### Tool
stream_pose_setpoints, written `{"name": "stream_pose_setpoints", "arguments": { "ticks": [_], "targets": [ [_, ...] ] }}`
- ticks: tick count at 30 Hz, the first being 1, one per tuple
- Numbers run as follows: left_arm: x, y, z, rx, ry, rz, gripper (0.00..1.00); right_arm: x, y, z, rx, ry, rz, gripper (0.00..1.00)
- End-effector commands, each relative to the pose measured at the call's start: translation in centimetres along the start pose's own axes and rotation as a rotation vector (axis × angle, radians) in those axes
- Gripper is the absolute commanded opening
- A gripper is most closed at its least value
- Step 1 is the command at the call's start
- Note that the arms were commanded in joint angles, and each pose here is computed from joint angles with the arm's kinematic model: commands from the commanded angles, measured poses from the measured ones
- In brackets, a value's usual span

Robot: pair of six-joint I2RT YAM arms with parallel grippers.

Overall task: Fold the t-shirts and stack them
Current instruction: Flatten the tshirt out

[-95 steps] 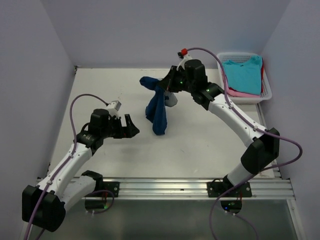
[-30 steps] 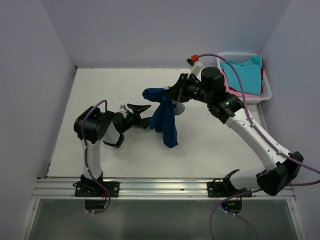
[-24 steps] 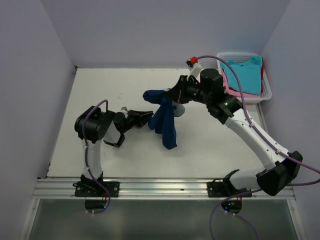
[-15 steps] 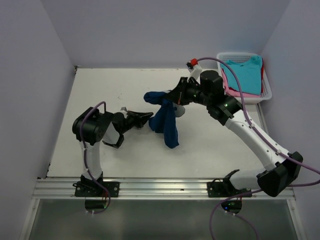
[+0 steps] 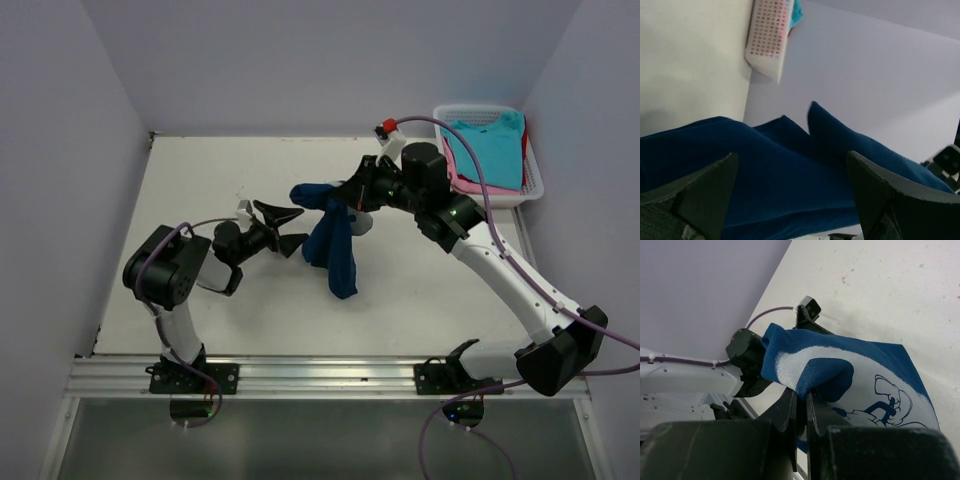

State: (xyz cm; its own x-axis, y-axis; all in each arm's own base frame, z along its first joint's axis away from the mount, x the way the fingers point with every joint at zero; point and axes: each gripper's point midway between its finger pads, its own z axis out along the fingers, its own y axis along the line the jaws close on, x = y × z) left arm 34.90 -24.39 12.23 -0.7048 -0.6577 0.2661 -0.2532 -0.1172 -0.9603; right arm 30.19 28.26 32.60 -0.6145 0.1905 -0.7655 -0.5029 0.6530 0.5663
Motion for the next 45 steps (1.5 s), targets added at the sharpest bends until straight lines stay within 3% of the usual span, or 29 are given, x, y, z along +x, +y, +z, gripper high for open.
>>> {"name": "stream_pose_setpoints", "arguments": {
  "ticks": [1, 6, 12, 24, 28, 30, 31, 33, 37, 45],
  "targets": [
    [2.4, -5.6, -1.1, 0.192, 0.07, 0.285, 0.93, -3.2, 2.6, -1.8, -0.065, -0.103, -0.061, 0.0],
    [2.9, -5.2, -1.2, 0.141, 0.099, 0.292, 0.95, -3.5, 2.8, -1.7, -0.069, -0.104, -0.069, 0.0],
    [1.2, -0.2, -1.6, -0.191, 0.034, 0.315, 0.96, -3.7, 2.6, -1.9, -0.05, -0.105, -0.087, 0.0],
    [0.0, 3.8, -3.3, -0.483, -0.016, 0.282, 0.95, -4.2, 2.8, -2.2, -0.048, -0.115, -0.103, 0.0],
    [0.3, 4.2, -3.5, -0.464, -0.012, 0.248, 0.95, -4.3, 2.8, -2.2, -0.045, -0.12, -0.108, 0.0],
    [0.8, 2.7, -2.7, -0.351, 0.011, 0.254, 0.95, -4.4, 2.9, -2.1, -0.051, -0.121, -0.108, 0.0],
    [1.2, 4.0, -3.2, -0.349, 0.009, 0.161, 0.95, -4.4, 3.0, -2.1, -0.055, -0.121, -0.107, 0.0],
    [1.7, 2.5, -2.7, -0.234, 0.032, 0.154, 0.95, -4.6, 3.2, -2.1, -0.064, -0.126, -0.101, 0.0],
    [2.5, 4.6, -1.4, -0.32, 0.089, 0.097, 0.93, -4.9, 3.5, -1.8, -0.076, -0.134, -0.096, 0.0],
    [2.8, 2.1, 0.1, -0.174, 0.052, 0.055, 0.94, -5.1, 3.9, -1.4, -0.101, -0.14, -0.082, 0.0]
  ]
}}
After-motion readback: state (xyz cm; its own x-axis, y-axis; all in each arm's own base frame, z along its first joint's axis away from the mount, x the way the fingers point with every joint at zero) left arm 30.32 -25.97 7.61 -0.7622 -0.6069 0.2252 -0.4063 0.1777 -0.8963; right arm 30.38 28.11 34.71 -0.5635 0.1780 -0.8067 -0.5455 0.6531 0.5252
